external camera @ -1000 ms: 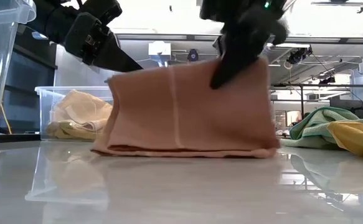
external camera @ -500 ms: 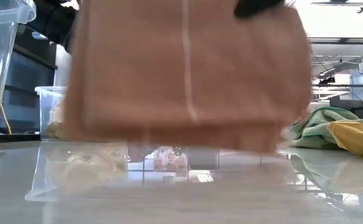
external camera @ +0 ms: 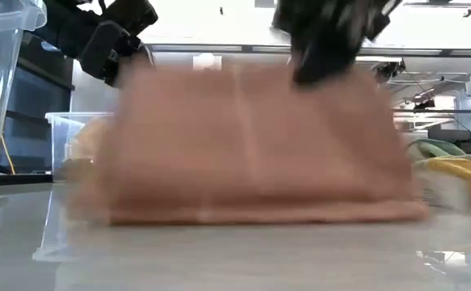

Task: Sort towels by color in basket
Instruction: Fold the brown towel

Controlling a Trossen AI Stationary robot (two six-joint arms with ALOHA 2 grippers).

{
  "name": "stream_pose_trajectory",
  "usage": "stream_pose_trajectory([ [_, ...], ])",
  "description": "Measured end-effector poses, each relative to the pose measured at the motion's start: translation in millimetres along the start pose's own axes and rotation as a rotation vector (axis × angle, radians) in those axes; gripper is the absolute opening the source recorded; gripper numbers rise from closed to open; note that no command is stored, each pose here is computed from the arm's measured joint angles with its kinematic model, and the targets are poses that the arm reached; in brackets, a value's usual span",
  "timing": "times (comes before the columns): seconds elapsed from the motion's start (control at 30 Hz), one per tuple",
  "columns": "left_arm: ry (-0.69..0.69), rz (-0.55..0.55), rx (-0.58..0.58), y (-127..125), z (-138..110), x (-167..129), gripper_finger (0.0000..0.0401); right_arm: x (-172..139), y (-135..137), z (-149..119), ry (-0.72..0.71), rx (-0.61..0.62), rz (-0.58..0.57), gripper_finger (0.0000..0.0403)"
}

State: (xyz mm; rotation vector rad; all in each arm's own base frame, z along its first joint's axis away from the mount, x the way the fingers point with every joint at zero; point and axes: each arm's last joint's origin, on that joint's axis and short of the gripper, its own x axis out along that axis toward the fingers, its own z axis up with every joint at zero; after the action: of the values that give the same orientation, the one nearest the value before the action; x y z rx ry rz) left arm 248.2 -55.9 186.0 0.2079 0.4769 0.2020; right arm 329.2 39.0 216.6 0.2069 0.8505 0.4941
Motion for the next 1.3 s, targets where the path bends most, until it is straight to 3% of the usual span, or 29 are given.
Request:
stream_pose_trajectory([
  [0.17, 0.010, 0.000, -0.001, -0.1, -1.1, 0.1, 0.0010, 0.1, -31.1, -28.2, 0.055, 0.060, -0.385, 0.0014],
  [0.37, 0.009, 0.007, -0.007, 1.9, -0.9, 1.0, 0.0010, 2.9, -31.2, -34.4, 0.079, -0.007, -0.547, 0.0014],
  [0.6, 0.004, 0.011, -0.014, 2.9, -0.3, 1.4, 0.0010, 13.8, 2.4, -23.4, 0.055, -0.180, -0.774, 0.0014],
  [0.8, 0.004, 0.012, -0.020, 3.1, -0.3, 1.5, 0.0010, 31.0, 23.0, -23.9, 0.014, -0.234, -0.775, 0.0014],
  [1.07, -0.012, 0.012, -0.023, 3.1, 1.4, 1.5, 0.0010, 71.7, 13.5, -43.2, 0.118, -0.293, -0.781, 0.0014],
  [1.3, -0.017, 0.016, -0.027, 4.3, 2.0, 2.0, 0.0010, 71.1, 8.7, -42.2, 0.112, -0.285, -0.806, 0.0025],
])
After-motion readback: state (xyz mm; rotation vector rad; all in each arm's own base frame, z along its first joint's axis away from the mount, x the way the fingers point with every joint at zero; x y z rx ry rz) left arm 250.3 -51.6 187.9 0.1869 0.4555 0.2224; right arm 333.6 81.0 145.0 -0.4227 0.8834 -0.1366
